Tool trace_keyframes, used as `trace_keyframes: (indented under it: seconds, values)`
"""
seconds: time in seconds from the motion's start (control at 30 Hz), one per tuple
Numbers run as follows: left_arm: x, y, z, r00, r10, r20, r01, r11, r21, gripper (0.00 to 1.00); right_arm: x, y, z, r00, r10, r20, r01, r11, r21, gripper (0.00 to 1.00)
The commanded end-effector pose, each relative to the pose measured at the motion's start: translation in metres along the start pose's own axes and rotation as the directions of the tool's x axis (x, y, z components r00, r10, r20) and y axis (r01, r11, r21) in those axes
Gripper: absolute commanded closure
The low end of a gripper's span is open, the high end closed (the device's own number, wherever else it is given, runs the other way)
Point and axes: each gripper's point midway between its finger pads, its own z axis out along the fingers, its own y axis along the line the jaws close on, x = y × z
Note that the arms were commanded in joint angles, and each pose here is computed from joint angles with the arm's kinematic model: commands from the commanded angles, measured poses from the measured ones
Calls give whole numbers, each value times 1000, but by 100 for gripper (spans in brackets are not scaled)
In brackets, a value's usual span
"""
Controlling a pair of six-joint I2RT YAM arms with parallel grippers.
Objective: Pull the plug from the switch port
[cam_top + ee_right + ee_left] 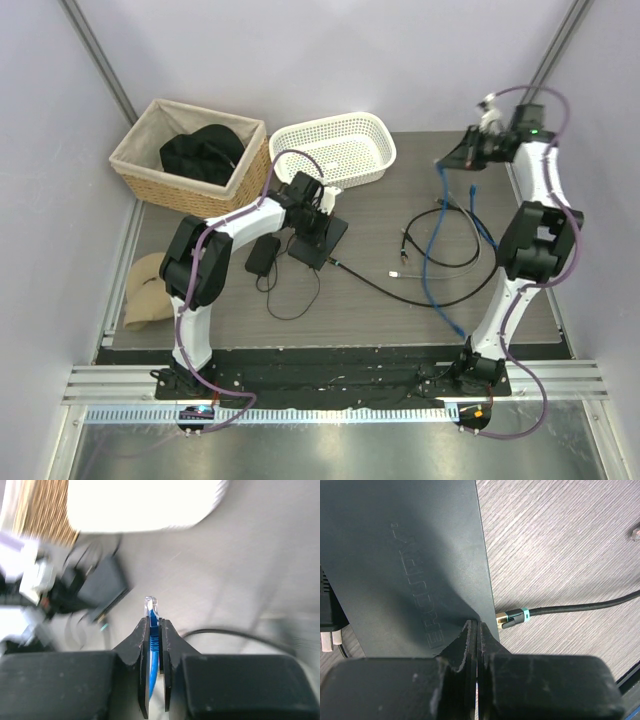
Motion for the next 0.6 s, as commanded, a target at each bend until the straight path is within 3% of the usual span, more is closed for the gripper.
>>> trace_keyframes:
  seconds: [0.0, 0.2, 0.3, 0.47, 0.57]
  values:
    - [53, 18, 20, 983, -19, -180, 6, 997, -71, 100, -82, -16, -67, 969, -121, 215, 89, 984, 156, 99]
    - [46, 13, 18, 986, -1, -168, -11, 998, -65, 100, -167, -35, -130, 870, -204, 450, 66, 951, 303, 99]
    - [49, 13, 16, 986, 4, -168, -15, 998, -64, 100, -191, -43, -138, 826, -182, 533, 20, 956, 294, 99]
    - [54, 12, 11, 985, 8, -170, -19, 998, -62, 100, -182, -78, -112, 837, -85, 541, -73, 961, 265, 99]
    - [59, 11, 10, 985, 7, -174, -17, 998, -59, 100, -155, -99, -85, 869, 2, 495, -141, 959, 245, 99]
